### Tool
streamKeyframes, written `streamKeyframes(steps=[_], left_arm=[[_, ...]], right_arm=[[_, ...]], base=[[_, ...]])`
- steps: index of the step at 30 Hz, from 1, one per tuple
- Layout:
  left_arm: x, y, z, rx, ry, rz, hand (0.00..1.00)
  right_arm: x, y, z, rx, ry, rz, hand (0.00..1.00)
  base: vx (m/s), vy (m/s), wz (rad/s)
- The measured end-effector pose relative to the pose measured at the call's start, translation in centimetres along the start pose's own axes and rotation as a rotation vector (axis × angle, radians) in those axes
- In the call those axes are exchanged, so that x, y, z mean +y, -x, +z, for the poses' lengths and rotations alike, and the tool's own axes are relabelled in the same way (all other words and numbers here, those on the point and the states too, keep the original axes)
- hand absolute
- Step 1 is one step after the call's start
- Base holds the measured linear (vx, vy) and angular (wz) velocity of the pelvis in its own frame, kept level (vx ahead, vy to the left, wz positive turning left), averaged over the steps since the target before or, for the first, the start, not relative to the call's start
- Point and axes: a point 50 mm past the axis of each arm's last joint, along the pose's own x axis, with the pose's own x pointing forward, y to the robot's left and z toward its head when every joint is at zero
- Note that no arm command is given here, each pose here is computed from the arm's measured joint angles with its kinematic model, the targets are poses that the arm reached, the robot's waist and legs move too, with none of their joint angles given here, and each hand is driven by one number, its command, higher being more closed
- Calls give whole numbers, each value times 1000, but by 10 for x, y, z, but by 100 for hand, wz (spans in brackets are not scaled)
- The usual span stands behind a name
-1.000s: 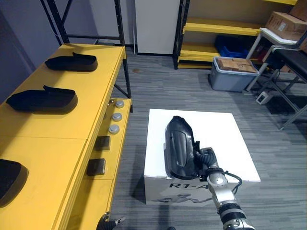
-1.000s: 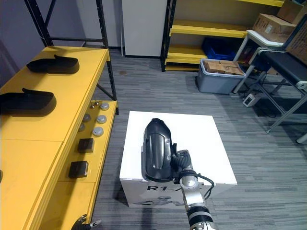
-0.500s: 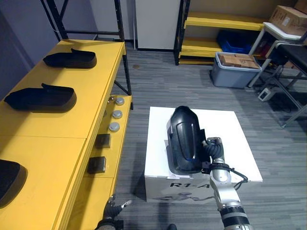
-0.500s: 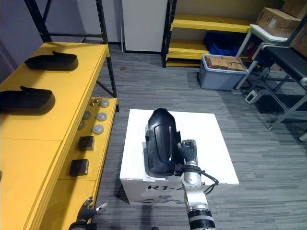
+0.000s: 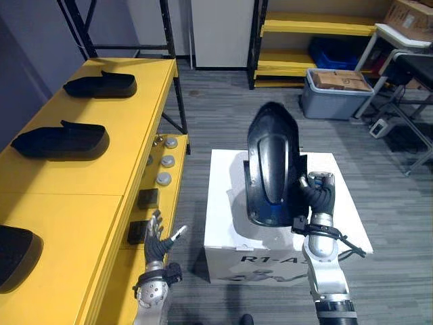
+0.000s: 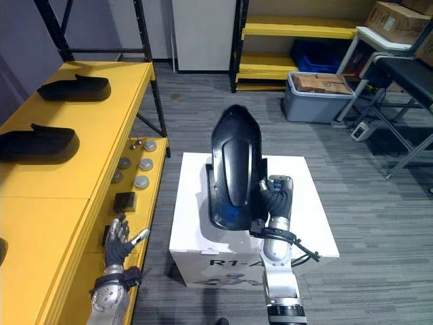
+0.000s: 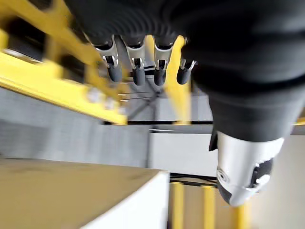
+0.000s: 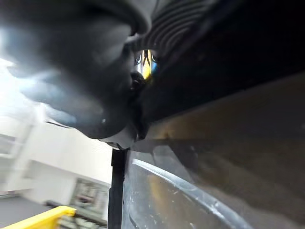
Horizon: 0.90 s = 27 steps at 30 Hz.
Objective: Walk over and take plastic housings, then place them on the shelf
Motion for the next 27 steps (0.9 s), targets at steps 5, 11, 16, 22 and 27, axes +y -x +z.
streamKeyframes(steps=[5,11,16,22,27], left_arm=[[-21,1,23,-91,84,-96,0],[-57,-3,37,-150,126,-263,0],[-73,-2,44,-172,146,-318,0],[-74,-5,45,-176,140,-293,0],[-75,-6,34,-125,112,-276,0]], right_arm=[[15,3,14,-82,48,64,100],[44,15,24,-140,62,215,100],[59,22,29,-160,48,295,100],[64,25,31,-169,42,315,100],[65,28,30,-186,72,353,100]], base=[[0,0,0],[-7,19,-3],[-5,14,-2],[-8,18,-4],[-22,25,-7]])
